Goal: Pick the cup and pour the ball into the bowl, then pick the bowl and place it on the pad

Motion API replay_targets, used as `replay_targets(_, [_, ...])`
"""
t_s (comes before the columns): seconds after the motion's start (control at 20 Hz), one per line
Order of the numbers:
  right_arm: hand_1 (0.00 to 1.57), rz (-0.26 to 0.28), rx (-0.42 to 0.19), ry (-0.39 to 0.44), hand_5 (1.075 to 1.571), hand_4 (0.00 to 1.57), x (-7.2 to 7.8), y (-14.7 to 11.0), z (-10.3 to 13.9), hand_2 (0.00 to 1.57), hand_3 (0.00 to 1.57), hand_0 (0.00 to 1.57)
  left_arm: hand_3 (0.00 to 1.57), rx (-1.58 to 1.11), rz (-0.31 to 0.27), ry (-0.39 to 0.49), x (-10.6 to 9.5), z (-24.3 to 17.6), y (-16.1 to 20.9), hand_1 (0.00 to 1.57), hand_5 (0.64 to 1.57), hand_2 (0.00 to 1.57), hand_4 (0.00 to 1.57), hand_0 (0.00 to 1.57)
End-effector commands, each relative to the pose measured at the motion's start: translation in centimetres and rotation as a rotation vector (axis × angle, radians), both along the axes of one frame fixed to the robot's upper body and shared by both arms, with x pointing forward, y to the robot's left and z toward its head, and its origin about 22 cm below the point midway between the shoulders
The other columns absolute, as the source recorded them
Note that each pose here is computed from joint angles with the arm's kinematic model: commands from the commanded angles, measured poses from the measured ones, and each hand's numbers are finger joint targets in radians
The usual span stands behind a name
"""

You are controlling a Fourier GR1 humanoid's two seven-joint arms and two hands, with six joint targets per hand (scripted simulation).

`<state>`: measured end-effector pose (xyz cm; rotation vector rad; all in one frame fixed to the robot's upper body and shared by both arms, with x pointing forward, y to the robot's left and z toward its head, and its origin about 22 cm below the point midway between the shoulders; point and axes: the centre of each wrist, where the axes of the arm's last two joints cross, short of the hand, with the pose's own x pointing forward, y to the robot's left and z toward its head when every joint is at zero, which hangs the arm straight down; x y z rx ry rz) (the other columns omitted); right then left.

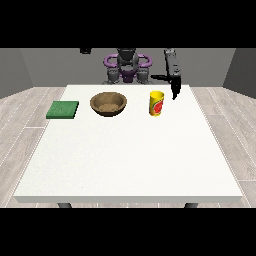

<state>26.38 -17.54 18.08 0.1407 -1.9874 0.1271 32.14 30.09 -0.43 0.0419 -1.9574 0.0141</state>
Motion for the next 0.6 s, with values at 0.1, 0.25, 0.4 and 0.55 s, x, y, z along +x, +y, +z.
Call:
replay_targets(0.1, [0.00,0.019,0.000,0.002,1.566,0.00,-0.1,-3.5,0.0,0.00,0.00,0.00,0.00,-0.032,0.011,0.014,-0.6,-3.9,0.5,0.00,1.439,0.00,0.00,0.00])
replay_targets(0.25, [0.00,-0.013,0.013,0.028,1.565,0.00,-0.1,-4.7,-0.2,0.00,0.00,0.00,0.00,-0.033,-0.007,0.046,0.8,-3.5,0.5,0.00,1.427,0.00,0.00,0.00])
replay_targets(0.4, [0.00,0.048,-0.011,-0.054,1.567,0.00,-1.5,-4.8,0.8,0.00,0.00,0.00,0.00,-0.044,0.076,-0.026,2.0,-2.6,2.3,0.00,1.414,0.00,0.00,0.00])
replay_targets(0.55, [0.00,0.053,-0.025,-0.072,1.567,0.00,-1.9,-5.4,1.1,0.00,0.00,0.00,0.00,-0.043,0.095,-0.027,1.4,-5.2,-0.4,0.00,1.429,0.00,0.00,0.00])
